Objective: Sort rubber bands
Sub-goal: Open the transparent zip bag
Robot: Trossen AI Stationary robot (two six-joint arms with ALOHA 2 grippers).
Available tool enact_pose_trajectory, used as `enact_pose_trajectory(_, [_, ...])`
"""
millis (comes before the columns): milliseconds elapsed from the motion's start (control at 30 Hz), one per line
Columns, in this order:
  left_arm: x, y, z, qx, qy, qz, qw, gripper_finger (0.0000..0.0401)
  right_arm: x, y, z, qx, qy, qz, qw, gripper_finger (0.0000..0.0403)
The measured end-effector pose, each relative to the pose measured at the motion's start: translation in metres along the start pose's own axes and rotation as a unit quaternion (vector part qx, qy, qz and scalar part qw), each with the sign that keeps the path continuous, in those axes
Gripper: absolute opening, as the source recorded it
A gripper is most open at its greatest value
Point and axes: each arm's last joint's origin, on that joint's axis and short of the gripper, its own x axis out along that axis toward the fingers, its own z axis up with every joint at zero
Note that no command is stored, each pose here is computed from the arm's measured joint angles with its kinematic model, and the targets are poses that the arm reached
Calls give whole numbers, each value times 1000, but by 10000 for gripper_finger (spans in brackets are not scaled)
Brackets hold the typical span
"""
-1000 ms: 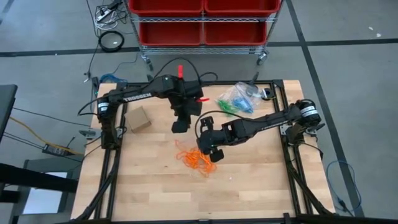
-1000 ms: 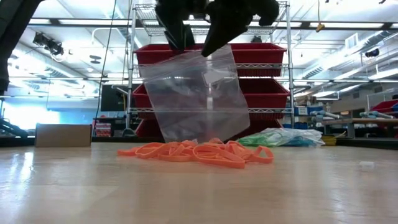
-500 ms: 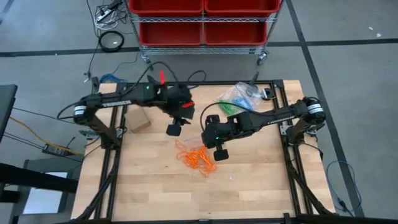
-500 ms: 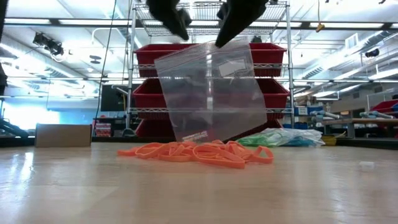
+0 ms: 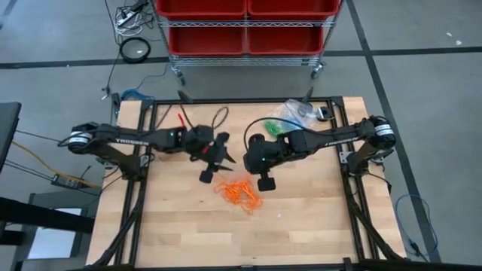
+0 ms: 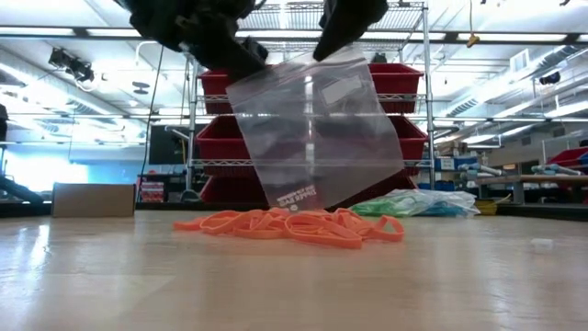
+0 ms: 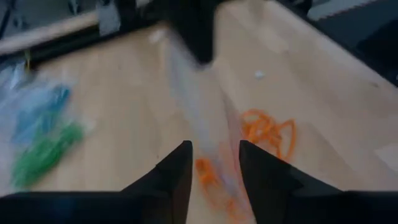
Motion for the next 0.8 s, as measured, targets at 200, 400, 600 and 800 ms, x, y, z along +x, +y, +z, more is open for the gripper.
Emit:
enact_pose_trajectory(200, [4, -4, 6, 10, -15, 19, 1000, 198, 0, -7, 0, 13, -4, -4, 1000, 0])
enact_pose_trajectory(400, [2, -5, 8, 7, -24, -8, 1000, 213, 0, -7, 1, 13, -8, -5, 1000, 0])
enact_pose_trajectory(600, [3, -6, 9, -12, -32, -21, 999, 213, 0, -7, 1, 14, -8, -5, 1000, 0])
enact_pose_trajectory(800, [7, -7, 5, -19, -22, -39, 999, 214, 0, -5, 3, 12, -15, -4, 1000, 0])
